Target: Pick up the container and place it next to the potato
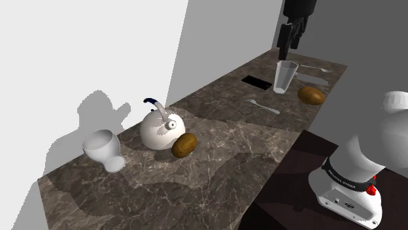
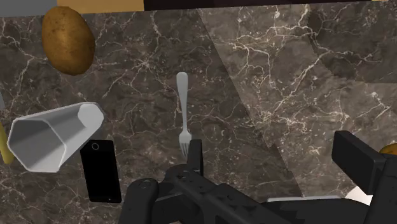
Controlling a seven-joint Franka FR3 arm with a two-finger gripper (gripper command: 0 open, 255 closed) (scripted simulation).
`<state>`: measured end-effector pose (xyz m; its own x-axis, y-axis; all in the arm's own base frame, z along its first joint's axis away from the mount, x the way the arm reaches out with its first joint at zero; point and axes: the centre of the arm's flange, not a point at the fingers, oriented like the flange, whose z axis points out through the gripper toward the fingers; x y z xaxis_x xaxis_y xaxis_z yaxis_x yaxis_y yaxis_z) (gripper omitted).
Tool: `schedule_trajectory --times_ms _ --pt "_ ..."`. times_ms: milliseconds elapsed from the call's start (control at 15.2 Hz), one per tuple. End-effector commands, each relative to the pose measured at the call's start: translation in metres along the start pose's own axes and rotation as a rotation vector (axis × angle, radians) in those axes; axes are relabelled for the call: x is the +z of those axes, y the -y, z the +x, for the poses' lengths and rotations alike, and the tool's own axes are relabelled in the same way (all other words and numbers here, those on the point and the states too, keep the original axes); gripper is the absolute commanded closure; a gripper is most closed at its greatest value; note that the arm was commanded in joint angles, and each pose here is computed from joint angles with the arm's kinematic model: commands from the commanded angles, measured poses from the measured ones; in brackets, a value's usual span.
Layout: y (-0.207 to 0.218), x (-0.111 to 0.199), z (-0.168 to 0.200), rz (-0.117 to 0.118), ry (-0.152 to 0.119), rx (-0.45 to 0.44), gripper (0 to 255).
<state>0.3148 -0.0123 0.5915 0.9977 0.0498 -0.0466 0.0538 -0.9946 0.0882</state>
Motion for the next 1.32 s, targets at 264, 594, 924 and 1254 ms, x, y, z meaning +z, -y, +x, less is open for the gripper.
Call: schedule_trajectory --times_ms 264,594,924,1254 --pt "-0.041 0.029 0.012 -0.003 -0.007 0.002 0" --pt "-0.093 0.066 0.027 -0.008 -0.015 0.005 0" --pt "-0.146 0.102 0.042 -0.012 -0.023 0.008 0" --pt "-0.198 0.137 0.057 -0.016 -0.032 0.01 0"
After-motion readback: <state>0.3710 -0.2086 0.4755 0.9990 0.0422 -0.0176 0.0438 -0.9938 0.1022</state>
